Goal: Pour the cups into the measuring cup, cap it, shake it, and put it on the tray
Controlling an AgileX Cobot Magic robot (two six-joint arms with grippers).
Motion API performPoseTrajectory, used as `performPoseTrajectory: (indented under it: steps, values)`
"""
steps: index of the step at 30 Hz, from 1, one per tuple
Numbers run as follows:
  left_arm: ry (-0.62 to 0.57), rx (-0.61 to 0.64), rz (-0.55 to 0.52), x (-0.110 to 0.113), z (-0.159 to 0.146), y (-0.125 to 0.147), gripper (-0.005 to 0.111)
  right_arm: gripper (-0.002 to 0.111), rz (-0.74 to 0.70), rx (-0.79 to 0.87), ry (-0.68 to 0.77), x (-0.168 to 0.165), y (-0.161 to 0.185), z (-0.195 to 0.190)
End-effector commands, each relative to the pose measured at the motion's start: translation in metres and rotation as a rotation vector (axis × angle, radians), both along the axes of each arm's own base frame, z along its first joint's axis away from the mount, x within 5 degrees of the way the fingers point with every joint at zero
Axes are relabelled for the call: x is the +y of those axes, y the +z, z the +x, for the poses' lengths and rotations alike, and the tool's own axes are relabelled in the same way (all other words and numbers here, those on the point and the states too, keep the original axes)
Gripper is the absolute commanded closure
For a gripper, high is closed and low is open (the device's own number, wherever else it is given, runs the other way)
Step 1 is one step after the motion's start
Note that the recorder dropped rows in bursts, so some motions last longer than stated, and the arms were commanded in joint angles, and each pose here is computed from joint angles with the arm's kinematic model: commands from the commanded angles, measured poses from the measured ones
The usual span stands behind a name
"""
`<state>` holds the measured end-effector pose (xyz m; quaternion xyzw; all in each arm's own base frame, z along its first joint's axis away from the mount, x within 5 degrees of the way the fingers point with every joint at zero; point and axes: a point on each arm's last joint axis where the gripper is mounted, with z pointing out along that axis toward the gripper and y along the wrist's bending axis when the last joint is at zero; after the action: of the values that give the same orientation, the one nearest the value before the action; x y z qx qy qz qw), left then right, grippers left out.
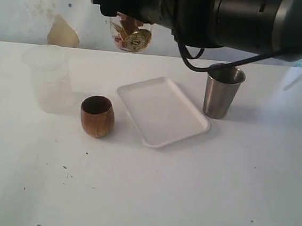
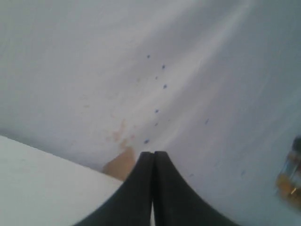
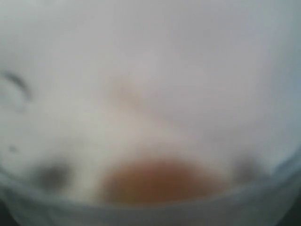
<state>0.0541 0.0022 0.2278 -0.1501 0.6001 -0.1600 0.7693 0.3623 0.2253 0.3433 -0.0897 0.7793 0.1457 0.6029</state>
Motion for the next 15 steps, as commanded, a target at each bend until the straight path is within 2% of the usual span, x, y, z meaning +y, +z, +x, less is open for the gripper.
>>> performPoseTrajectory:
  steps: [1,4,6,7,10,15]
  values:
    - [-0.098,-0.118,-0.352,0.001,-0.003,0.008,0.107,0.108,-0.022,-0.039,0.018,-0.007,0.012,-0.009]
    - [-0.12,-0.278,-0.376,0.002,-0.009,0.021,0.107,0.108,-0.025,-0.045,0.019,-0.008,0.015,-0.01]
    - [-0.121,-0.296,-0.375,0.002,-0.01,0.023,0.107,0.108,-0.023,-0.046,0.026,-0.008,0.015,-0.011]
    - [-0.109,-0.267,-0.349,0.002,-0.01,0.029,0.107,0.108,-0.022,-0.047,0.026,-0.008,0.016,-0.011]
    - [-0.045,-0.093,-0.184,0.001,0.0,0.052,0.107,0.108,-0.013,-0.052,0.051,-0.006,0.018,-0.013]
    - [-0.006,0.229,0.033,0.001,0.043,0.101,0.107,0.108,-0.01,-0.057,0.052,-0.007,0.021,-0.014]
